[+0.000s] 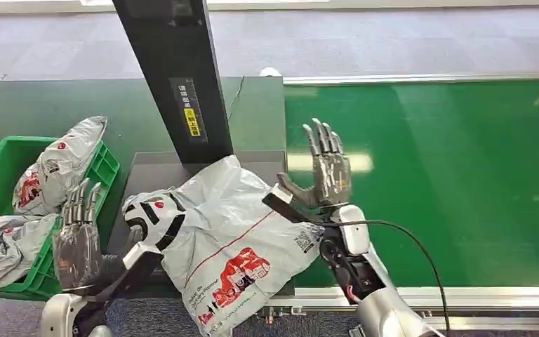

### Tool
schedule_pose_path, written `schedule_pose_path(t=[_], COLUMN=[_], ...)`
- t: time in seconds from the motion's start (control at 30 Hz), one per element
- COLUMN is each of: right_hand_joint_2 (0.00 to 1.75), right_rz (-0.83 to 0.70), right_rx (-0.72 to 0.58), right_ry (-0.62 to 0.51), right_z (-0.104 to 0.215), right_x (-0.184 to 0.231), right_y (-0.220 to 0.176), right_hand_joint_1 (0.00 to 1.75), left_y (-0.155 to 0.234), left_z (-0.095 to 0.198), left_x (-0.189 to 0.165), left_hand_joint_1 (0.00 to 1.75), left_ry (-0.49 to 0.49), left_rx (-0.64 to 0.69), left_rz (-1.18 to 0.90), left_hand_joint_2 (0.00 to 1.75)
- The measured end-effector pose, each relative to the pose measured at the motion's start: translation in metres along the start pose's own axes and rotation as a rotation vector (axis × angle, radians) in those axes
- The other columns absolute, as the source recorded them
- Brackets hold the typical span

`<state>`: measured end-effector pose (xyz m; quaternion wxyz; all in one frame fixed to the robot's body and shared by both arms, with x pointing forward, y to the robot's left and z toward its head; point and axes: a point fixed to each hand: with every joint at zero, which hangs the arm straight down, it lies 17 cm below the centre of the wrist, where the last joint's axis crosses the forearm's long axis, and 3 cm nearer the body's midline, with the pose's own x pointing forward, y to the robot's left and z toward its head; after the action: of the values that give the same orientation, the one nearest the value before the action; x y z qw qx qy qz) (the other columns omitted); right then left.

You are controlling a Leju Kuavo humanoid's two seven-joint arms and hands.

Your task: Moved the parcel from conveyor to table for the left to box.

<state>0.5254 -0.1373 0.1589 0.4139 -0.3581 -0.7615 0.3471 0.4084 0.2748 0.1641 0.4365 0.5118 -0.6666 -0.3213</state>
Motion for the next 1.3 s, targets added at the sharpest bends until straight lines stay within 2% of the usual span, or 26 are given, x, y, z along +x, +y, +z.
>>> schedule_pose_path(t=[0.1, 0.17, 0.33, 0.47, 1.03, 1.3], right_hand_joint_2=[0.0, 0.0, 0.0, 0.0, 0.0, 0.0], right_rz=[0.007, 0.014, 0.019, 0.015, 0.012, 0.003], right_rx=[-0.023, -0.033, -0.029, -0.03, -0.041, -0.037], right_ry=[0.053, 0.071, 0.097, 0.118, 0.135, 0.146], right_z=[0.007, 0.013, 0.03, 0.039, 0.044, 0.05], right_x=[-0.027, -0.037, -0.044, -0.048, -0.053, -0.057], right_y=[-0.009, -0.013, -0.01, -0.01, -0.013, -0.013], right_hand_joint_1=[0.0, 0.0, 0.0, 0.0, 0.0, 0.0], left_y=[-0.02, -0.037, -0.068, -0.088, -0.111, -0.136], left_z=[-0.002, -0.003, -0.015, -0.017, -0.013, -0.02], left_x=[0.013, 0.031, 0.076, 0.098, 0.107, 0.11], left_hand_joint_1=[0.0, 0.0, 0.0, 0.0, 0.0, 0.0], left_ry=[-0.034, -0.093, -0.232, -0.296, -0.328, -0.345], left_rx=[-0.067, -0.118, -0.172, -0.211, -0.266, -0.348], left_rz=[0.018, 0.016, 0.017, 0.017, 0.011, 0.021], left_hand_joint_2=[0.0, 0.0, 0.0, 0.0, 0.0, 0.0])
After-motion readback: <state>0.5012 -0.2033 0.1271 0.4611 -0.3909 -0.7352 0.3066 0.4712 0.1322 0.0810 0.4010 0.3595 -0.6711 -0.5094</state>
